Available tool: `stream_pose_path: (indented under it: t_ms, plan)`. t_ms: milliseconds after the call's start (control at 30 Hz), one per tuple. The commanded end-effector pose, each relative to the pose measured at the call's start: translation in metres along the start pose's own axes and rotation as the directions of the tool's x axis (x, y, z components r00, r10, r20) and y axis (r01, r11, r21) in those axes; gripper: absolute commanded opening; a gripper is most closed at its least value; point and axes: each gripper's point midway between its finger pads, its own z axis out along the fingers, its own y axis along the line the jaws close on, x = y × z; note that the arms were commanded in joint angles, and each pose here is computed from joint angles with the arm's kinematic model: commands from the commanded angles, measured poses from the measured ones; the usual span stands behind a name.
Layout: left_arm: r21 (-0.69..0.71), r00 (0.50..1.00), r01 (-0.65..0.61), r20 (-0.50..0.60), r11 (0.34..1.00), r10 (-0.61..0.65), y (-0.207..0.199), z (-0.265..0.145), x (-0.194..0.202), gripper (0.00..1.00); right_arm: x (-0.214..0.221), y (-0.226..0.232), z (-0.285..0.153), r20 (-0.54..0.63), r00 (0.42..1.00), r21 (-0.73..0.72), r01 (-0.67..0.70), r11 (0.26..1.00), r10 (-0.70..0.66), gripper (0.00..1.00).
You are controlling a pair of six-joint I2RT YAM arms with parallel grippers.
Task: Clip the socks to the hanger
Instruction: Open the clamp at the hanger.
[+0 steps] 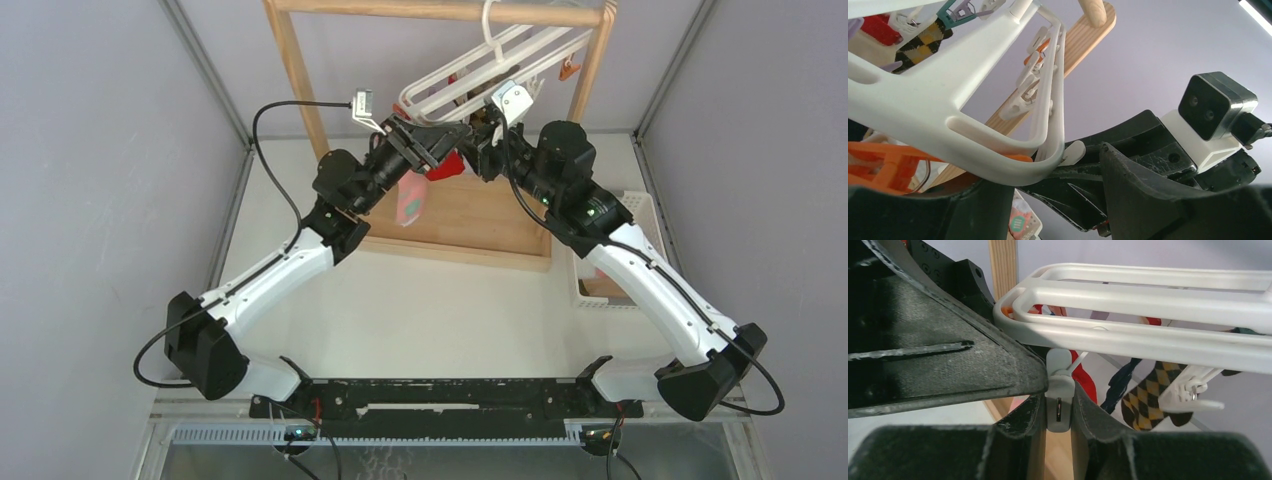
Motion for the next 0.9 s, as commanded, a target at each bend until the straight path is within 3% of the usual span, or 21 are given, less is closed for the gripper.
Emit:
stream_pose_path:
  t_ms: [0, 467, 700, 800, 867]
  plan:
    - [0.045, 0.992, -0.07, 0.107, 0.997, 0.065, -0.023, 0.013, -0.038, 0.62, -0.013, 0.036, -0.014, 0.005, 1.0, -0.156, 0.009, 0.988, -0.008, 0.0]
    - [0.074, 0.993, -0.115, 0.023, 0.991, 0.113, -0.028, 0.024, -0.028, 0.28, -0.011, 0.047, -0.022, -0.005, 1.0, -0.255, 0.0, 0.967, -0.001, 0.0]
    - [0.075, 0.993, -0.115, -0.005, 0.991, 0.116, -0.027, 0.026, -0.023, 0.05, -0.009, 0.049, -0.027, -0.029, 1.0, -0.294, -0.005, 0.956, -0.004, 0.0]
    - [0.064, 0.993, -0.12, -0.006, 0.991, 0.12, -0.024, 0.025, -0.022, 0.08, -0.006, 0.049, -0.026, -0.053, 0.999, -0.306, -0.01, 0.952, -0.007, 0.0]
    - [0.06, 0.992, -0.125, -0.011, 0.99, 0.125, -0.022, 0.024, -0.021, 0.27, -0.005, 0.05, -0.025, -0.061, 0.998, -0.313, -0.01, 0.95, -0.01, 0.0]
